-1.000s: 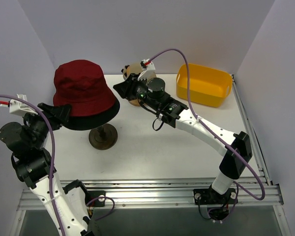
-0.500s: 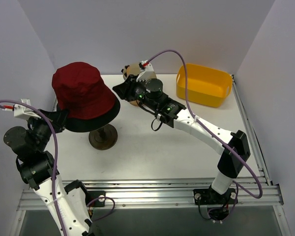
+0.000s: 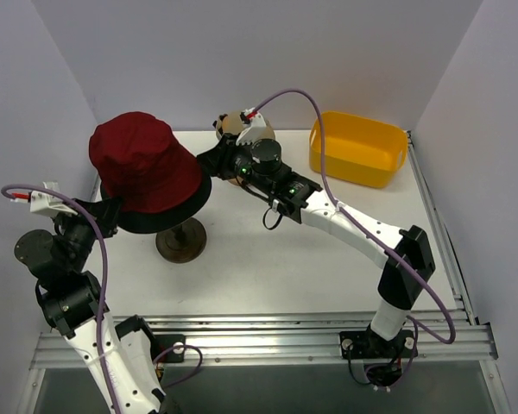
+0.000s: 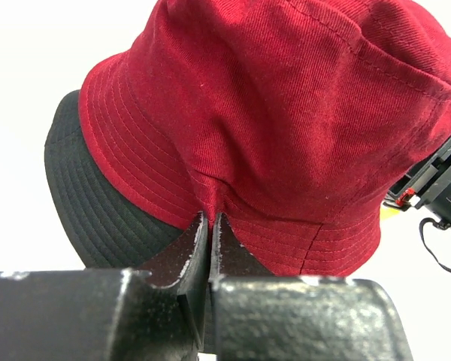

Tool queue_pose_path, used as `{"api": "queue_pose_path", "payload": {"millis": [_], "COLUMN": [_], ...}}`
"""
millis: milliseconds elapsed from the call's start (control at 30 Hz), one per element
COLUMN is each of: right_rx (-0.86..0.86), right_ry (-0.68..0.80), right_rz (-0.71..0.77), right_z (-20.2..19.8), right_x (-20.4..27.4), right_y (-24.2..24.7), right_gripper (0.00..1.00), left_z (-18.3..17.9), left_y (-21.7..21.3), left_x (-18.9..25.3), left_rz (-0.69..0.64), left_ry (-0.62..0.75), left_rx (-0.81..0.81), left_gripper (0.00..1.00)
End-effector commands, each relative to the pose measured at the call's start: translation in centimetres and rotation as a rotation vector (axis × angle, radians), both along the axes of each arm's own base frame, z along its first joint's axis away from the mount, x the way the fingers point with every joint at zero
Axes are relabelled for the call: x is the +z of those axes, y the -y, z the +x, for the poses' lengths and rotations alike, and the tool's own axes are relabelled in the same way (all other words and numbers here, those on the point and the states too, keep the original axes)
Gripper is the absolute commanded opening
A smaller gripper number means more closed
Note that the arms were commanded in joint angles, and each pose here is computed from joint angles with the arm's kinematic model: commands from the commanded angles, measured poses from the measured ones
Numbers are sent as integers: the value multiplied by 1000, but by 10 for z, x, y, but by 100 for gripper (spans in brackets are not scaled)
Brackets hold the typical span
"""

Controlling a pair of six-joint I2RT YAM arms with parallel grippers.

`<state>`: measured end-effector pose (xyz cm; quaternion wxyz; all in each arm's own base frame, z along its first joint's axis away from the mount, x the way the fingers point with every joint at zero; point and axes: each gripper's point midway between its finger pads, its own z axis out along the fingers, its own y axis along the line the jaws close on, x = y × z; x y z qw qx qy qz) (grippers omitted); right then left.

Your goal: Stack the hats

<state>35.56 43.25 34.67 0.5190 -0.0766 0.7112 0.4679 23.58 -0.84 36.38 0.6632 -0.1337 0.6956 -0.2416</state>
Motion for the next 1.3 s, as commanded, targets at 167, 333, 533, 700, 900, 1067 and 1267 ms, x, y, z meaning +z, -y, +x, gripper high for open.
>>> {"api": "queue_pose_path", "payload": {"millis": [167,333,533,700,900,1067,1267], "right_rx": [9,-9,-50,-21,64,160,290], "right_ry": [79,118,134,174,268,353,392], "right_rz": [72,43,11,12,19,30,-3], "right_z": [-1,-5,-7,-15,-33,-52,-70], "right_x": [43,55,62,75,92,104,89], "right_y": [-1,11,26,29,27,20,0], "right_gripper": [25,26,27,28,34,41,47], "left_z": [-4,-12,-24,-36,-30,-12,9], "left_y": [-4,-11,-12,-22,6,7,0], "left_x": [-43,-11,32,54,94,93,73], "left_rz": [-42,-40,-70,-21,-22,-23,-66], "left_ry": [-148,-89,-6,27,159,142,121], "left_rx": [34,122,192,285,105,26,-13], "left_gripper": [35,55,68,68,68,69,69]}}
